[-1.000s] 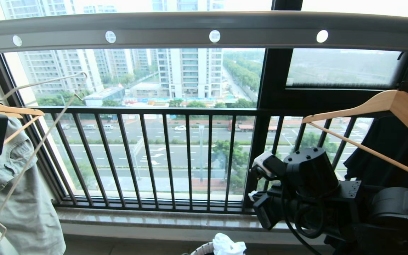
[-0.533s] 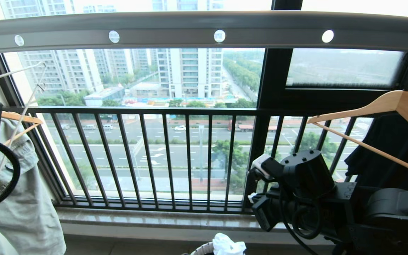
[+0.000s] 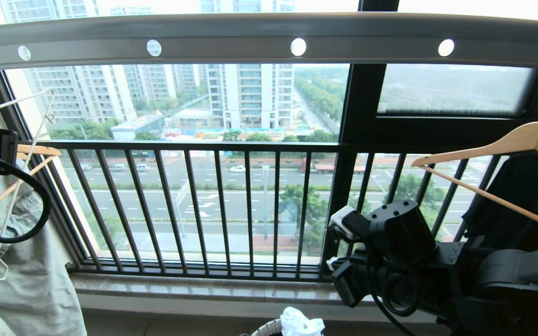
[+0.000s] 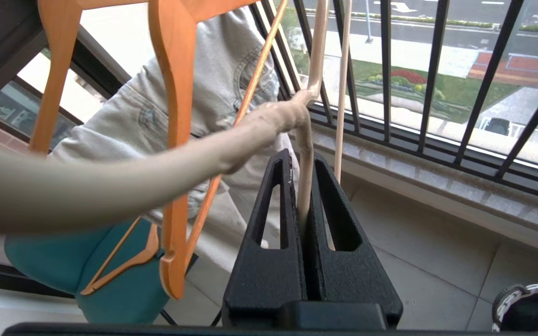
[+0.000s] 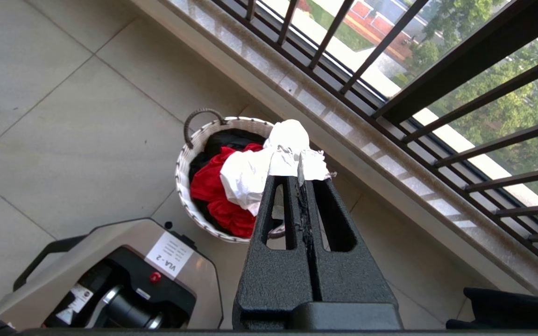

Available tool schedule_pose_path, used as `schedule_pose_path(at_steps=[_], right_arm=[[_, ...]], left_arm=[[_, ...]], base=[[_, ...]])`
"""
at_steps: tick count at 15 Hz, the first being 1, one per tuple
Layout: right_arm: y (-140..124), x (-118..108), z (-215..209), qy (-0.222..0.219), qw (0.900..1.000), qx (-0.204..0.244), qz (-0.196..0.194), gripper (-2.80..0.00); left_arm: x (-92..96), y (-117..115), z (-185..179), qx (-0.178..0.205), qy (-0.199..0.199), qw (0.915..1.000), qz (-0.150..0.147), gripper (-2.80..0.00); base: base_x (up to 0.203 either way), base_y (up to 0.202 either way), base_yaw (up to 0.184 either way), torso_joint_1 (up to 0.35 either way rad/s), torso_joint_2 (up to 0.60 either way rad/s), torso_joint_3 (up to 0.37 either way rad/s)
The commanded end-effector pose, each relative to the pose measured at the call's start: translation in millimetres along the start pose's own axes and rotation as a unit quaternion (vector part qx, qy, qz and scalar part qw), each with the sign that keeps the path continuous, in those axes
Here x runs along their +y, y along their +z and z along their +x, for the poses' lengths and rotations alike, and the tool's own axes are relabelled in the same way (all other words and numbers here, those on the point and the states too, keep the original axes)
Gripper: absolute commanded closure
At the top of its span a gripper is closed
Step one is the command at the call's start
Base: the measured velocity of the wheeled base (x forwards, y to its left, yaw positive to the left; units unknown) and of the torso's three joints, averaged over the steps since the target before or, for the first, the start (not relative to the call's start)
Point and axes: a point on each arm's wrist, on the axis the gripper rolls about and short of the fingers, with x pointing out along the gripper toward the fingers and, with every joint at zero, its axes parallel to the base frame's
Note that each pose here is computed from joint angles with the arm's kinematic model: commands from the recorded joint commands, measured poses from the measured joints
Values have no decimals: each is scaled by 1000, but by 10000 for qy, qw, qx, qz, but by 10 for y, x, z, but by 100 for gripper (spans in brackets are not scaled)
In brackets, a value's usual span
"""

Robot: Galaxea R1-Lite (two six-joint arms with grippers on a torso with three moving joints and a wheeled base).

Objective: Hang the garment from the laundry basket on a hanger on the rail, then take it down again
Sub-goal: Hang the clothes rack on the clothesline

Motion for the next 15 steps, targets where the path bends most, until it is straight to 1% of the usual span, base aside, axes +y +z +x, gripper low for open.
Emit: schedule_pose_path(at_steps=[1,2,3,5,8,10,13,15], right_arm=[[-5,2,12,-3,10000,12,-4,0],[-3,1,7,-3,10000,4,-3,0],[-5,2,12,-3,10000,12,-4,0],[-5,2,12,-3,10000,12,-4,0],[-8,3,16,-2,10000,21,-6,0],[-22,6,31,-1,10000,55,-6,0],[-22,6,32,-1,10000,57,-12,0],[-22,6,32,-1,10000,57,-12,0]], left_arm=[[-208,40,263,95,-319,9994,7,0],[-255,64,324,23,-500,9987,-61,0],[-285,78,376,-24,-575,9983,-101,0],[-297,76,470,33,-533,9985,-103,0],[-279,117,560,53,-507,9985,-200,0],[-270,130,550,15,-521,9984,-235,0],[-272,179,559,-198,-514,9977,-401,0],[-263,195,549,-268,-510,9973,-446,0]], base=[[0,0,0,0,0,0],[0,0,0,0,0,0],[0,0,0,0,0,0],[0,0,0,0,0,0],[0,0,0,0,0,0],[0,0,0,0,0,0],[0,0,0,0,0,0],[0,0,0,0,0,0]])
